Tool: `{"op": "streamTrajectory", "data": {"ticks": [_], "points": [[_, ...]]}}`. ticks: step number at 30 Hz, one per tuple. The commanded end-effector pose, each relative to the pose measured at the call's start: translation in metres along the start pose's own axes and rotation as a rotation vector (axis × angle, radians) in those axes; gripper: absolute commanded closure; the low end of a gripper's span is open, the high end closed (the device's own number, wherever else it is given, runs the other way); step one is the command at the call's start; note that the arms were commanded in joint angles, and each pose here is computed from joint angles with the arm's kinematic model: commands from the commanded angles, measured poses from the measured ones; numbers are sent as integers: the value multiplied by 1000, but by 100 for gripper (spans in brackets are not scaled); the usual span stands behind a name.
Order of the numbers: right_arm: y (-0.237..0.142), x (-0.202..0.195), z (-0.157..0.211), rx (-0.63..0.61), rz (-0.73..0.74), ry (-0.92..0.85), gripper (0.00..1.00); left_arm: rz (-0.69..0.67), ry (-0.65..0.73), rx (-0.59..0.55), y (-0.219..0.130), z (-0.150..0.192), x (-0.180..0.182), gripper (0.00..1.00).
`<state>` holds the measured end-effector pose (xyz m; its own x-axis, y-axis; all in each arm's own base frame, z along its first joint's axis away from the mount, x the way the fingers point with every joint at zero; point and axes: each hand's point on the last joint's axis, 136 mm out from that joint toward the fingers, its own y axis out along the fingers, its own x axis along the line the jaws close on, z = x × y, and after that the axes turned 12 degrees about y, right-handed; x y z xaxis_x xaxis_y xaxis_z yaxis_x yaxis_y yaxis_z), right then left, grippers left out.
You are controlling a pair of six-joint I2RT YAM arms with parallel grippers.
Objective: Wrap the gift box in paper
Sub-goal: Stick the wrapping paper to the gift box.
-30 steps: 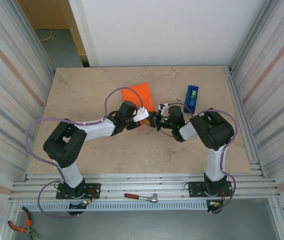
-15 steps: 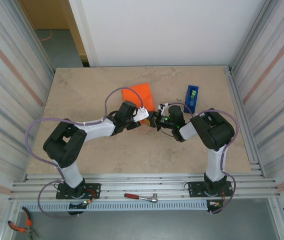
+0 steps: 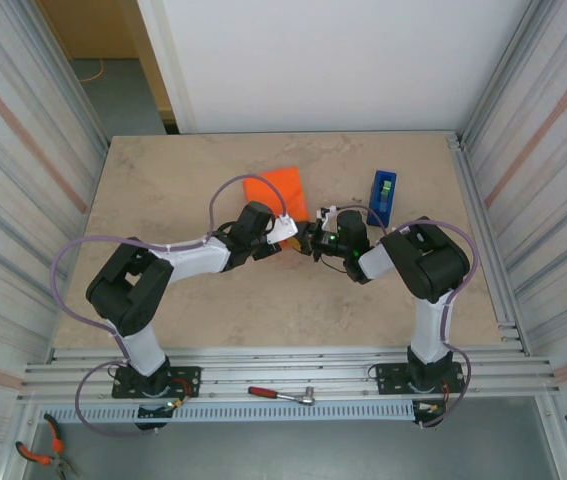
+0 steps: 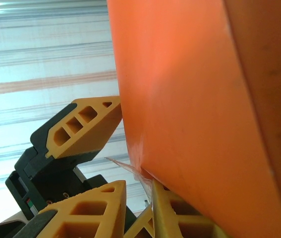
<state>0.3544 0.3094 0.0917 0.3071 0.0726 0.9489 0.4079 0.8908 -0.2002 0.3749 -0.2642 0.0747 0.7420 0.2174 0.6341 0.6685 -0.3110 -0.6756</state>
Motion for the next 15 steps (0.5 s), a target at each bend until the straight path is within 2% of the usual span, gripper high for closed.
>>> {"op": "streamTrajectory", "data": {"ticks": [1, 15], "points": [[-6, 3, -6, -37, 3, 5, 79, 94, 26, 10, 1, 6, -28, 35], [-7, 5, -7, -38, 4, 3, 78, 95, 26, 13, 2, 6, -28, 36]]}}
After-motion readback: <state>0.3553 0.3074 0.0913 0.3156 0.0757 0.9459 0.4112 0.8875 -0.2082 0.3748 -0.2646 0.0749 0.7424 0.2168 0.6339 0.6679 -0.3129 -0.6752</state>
